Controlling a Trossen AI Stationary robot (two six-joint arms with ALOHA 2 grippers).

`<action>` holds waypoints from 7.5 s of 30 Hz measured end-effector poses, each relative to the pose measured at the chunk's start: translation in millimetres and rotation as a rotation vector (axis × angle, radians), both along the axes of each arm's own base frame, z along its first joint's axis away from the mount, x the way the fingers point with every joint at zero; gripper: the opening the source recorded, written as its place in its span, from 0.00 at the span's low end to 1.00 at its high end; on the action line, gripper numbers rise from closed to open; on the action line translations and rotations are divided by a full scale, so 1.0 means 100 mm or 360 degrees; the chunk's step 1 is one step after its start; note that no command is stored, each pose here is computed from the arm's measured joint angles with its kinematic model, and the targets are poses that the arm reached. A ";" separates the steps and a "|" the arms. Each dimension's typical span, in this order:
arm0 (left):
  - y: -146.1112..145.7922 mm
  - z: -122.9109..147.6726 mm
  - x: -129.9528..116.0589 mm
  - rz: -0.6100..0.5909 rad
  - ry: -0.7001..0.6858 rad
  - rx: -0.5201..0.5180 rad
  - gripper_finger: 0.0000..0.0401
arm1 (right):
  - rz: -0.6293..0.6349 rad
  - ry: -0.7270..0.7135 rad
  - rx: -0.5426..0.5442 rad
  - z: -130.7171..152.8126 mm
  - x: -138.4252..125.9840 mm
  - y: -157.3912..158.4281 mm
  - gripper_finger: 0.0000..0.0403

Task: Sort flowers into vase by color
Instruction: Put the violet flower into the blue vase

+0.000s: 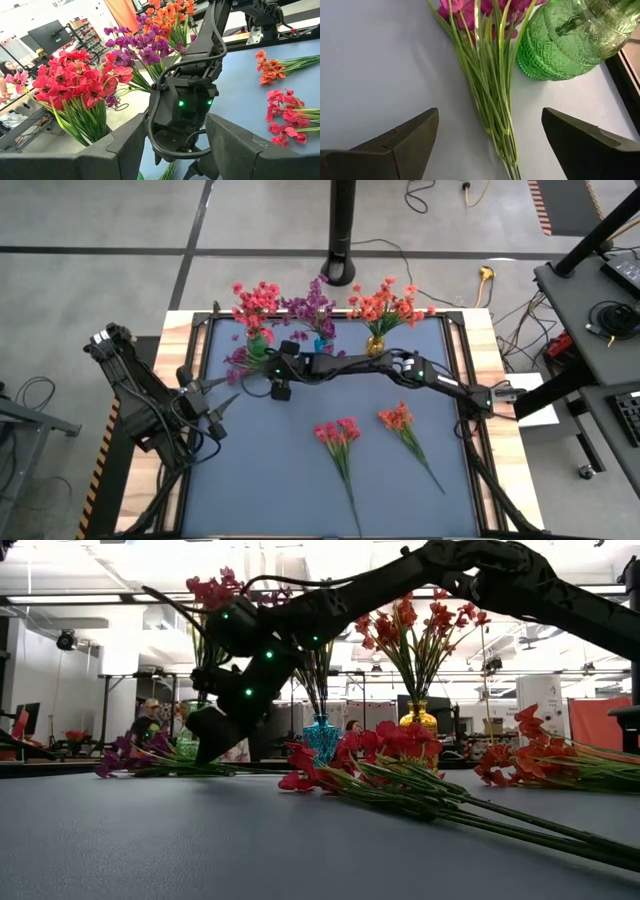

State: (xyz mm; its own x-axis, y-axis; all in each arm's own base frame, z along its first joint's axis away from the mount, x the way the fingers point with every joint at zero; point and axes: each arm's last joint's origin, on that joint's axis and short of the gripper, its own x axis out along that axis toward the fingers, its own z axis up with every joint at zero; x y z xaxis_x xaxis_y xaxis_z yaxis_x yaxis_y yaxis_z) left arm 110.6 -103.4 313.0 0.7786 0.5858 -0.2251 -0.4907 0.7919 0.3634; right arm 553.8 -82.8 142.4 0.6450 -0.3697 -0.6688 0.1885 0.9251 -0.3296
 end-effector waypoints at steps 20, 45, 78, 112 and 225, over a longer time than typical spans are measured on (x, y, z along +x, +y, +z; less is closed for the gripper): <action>0.00 0.00 0.00 -0.0003 0.0007 0.0009 0.48 | 0.0009 0.0009 0.0088 -0.18 -0.06 -0.10 0.81; 0.00 0.00 0.00 -0.0002 0.0007 0.0010 0.48 | 0.0175 0.0030 0.0302 -0.21 -0.06 -0.02 0.36; -0.07 0.09 0.05 -0.0007 -0.0108 -0.0118 0.48 | 0.0132 0.0004 0.0338 1.01 -0.41 0.71 0.04; -1.10 -0.05 0.89 -0.0245 0.0375 0.0432 0.45 | 0.0411 -0.1207 0.0225 1.91 -2.51 1.50 0.04; 0.25 -0.13 1.97 -0.0573 -0.0593 -0.0095 0.06 | 0.0184 -0.0766 -0.0061 1.64 -2.12 1.68 0.04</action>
State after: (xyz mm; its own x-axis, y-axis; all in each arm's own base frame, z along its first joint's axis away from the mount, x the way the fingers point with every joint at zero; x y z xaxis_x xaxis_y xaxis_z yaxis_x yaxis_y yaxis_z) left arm 307.9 -78.6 299.5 0.9620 0.2609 0.0810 -0.2711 0.9483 0.1649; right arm 341.5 85.2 306.2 0.9155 -0.2962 -0.2723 0.2247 0.9378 -0.2645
